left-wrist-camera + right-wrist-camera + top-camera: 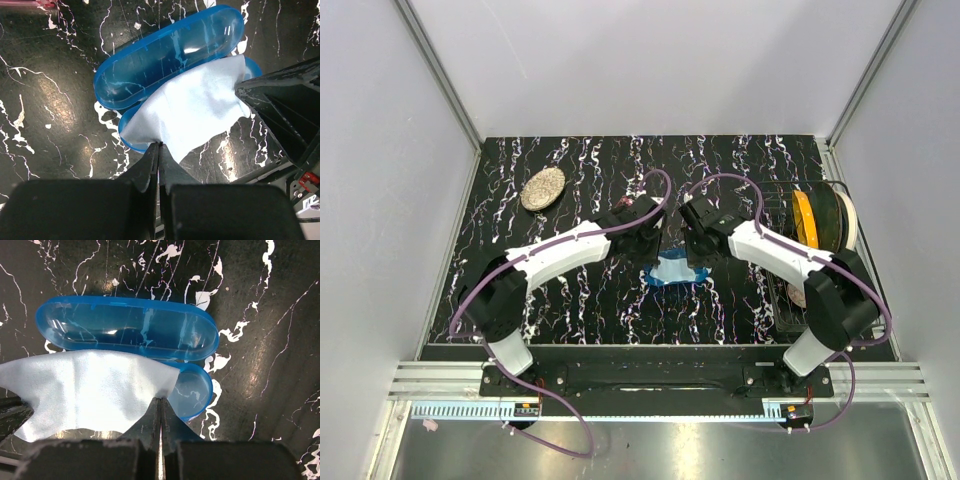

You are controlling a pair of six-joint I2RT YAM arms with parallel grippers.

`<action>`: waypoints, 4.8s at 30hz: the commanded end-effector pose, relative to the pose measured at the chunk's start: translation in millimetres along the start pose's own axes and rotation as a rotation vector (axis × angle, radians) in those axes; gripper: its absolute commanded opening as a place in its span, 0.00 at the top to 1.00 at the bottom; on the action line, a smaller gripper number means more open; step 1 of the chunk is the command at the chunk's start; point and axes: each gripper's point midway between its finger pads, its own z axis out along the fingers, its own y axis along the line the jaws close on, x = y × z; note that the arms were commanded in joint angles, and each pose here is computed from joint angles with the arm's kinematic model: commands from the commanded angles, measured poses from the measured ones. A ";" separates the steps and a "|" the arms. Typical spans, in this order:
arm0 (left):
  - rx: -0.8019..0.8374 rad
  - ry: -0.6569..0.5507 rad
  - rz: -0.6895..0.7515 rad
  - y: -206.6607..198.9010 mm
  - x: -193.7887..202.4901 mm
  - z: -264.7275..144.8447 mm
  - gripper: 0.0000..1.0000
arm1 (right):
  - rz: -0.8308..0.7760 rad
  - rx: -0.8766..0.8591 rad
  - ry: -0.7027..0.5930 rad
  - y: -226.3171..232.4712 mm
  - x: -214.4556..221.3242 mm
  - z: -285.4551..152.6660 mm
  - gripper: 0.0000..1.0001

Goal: Organize the sunglasses
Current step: Place the glasses cleaning cloth in the sunglasses case.

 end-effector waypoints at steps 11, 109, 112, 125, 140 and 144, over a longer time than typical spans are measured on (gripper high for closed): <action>0.030 0.056 -0.012 -0.5 19.8 20.9 1.00 | -0.016 0.016 0.008 -4.0 0.6 7.2 1.00; -0.239 0.003 0.061 17.7 71.3 68.3 0.95 | 0.104 -0.063 -0.274 -16.7 3.0 -3.2 0.79; -0.239 0.004 0.064 16.5 72.5 68.9 0.95 | 0.076 -0.140 -0.262 -3.2 5.3 -2.3 0.90; -0.243 -0.007 0.067 13.0 68.4 63.4 0.95 | 0.128 -0.039 -0.273 -23.4 10.0 1.5 0.92; -0.248 -0.008 0.076 8.5 64.8 62.6 0.95 | 0.085 -0.271 -0.334 13.3 0.9 -21.5 0.89; -0.241 -0.013 0.076 5.5 62.8 62.1 0.95 | 0.044 -0.360 -0.261 32.4 9.0 -14.7 0.89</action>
